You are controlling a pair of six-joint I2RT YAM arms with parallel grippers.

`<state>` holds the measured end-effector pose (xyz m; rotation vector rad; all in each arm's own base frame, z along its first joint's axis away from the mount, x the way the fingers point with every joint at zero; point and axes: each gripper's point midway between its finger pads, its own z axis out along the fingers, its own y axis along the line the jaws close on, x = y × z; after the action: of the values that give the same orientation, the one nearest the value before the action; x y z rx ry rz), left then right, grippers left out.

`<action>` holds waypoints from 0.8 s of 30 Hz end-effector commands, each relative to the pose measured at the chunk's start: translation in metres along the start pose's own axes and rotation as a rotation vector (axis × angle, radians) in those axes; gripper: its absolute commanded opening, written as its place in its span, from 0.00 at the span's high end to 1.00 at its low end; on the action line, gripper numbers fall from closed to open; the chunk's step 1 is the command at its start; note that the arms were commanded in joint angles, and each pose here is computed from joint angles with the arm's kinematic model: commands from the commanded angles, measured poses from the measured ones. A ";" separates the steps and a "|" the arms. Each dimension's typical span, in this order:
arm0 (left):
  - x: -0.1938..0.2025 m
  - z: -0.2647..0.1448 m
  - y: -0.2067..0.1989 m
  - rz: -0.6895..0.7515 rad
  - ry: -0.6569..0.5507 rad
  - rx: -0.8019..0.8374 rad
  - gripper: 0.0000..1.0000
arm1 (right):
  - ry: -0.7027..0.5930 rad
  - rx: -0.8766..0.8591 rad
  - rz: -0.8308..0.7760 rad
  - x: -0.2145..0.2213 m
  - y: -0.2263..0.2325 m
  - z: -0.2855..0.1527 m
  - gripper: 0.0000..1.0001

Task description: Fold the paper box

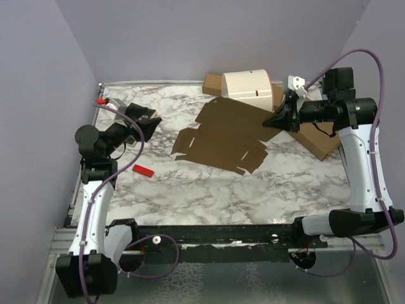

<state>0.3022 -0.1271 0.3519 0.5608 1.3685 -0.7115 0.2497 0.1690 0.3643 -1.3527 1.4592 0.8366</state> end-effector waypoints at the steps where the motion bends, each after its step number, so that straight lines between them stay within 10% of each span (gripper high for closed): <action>1: 0.002 -0.031 0.057 -0.255 -0.137 -0.267 0.36 | -0.031 0.085 -0.022 -0.044 -0.023 -0.010 0.99; 8: 0.001 -0.062 0.045 -0.580 -0.443 -0.020 0.28 | -0.127 0.116 -0.021 -0.105 -0.039 -0.021 0.99; 24: 0.010 -0.025 0.018 -0.681 -0.385 0.161 0.29 | -0.283 -0.033 0.028 -0.137 -0.012 -0.032 0.99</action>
<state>0.3278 -0.0813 0.2903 -0.2109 1.3204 -1.4327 0.2695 0.1817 0.4899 -1.1591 1.3194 0.9698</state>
